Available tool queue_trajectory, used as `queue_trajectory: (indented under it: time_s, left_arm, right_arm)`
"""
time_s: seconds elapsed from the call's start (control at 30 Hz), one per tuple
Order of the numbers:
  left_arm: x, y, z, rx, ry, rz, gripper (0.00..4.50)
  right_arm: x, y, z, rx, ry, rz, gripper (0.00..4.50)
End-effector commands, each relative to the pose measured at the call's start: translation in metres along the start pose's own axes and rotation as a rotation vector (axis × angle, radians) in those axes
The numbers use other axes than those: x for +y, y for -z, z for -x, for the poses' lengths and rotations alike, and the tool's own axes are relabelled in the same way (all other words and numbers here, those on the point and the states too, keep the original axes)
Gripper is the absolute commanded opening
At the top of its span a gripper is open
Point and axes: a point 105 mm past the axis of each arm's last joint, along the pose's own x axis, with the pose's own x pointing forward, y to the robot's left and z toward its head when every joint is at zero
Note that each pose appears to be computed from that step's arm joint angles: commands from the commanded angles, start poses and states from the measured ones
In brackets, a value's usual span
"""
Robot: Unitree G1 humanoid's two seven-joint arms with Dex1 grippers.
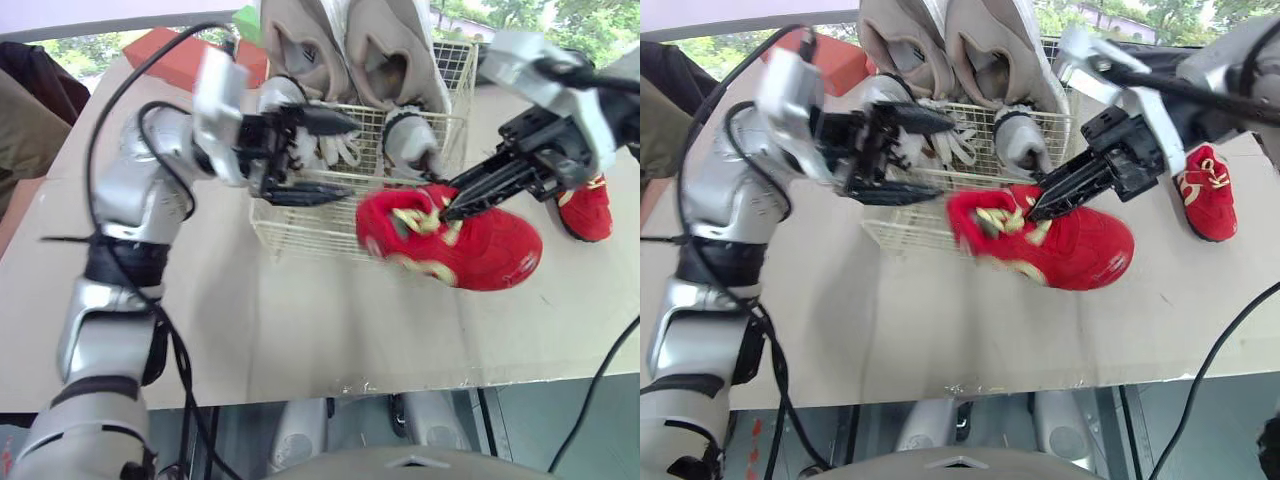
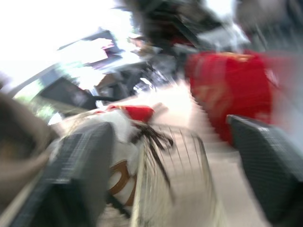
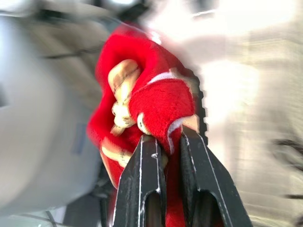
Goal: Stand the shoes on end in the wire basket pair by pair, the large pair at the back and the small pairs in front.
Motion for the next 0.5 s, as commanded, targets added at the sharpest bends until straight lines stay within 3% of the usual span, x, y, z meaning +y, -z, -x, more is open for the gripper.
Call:
queue_trajectory:
  time_s: [0.03, 0.13, 0.3, 0.4, 0.5]
  left_arm:
    - [-0.019, -0.008, 0.006, -0.057, -0.097, 0.092, 4.44]
    - [-0.030, -0.006, 0.015, -0.127, -0.234, 0.155, 4.44]
    - [-0.080, 0.012, 0.044, -0.122, -0.449, 0.214, 4.44]
    - [-0.093, 0.025, 0.057, -0.063, -0.517, 0.231, 4.44]
    - [-0.096, 0.035, 0.075, -0.036, -0.596, 0.239, 4.44]
  right_arm:
    - [0.016, -0.015, 0.000, -0.163, -0.023, 0.161, 0.00]
    - [0.021, -0.024, -0.003, -0.377, -0.011, 0.280, 0.00]
    - [-0.003, -0.042, -0.022, -0.787, 0.240, 0.337, 0.00]
    - [-0.025, -0.054, -0.038, -0.929, 0.402, 0.346, 0.00]
    - [-0.050, -0.063, -0.064, -0.973, 0.543, 0.423, 0.00]
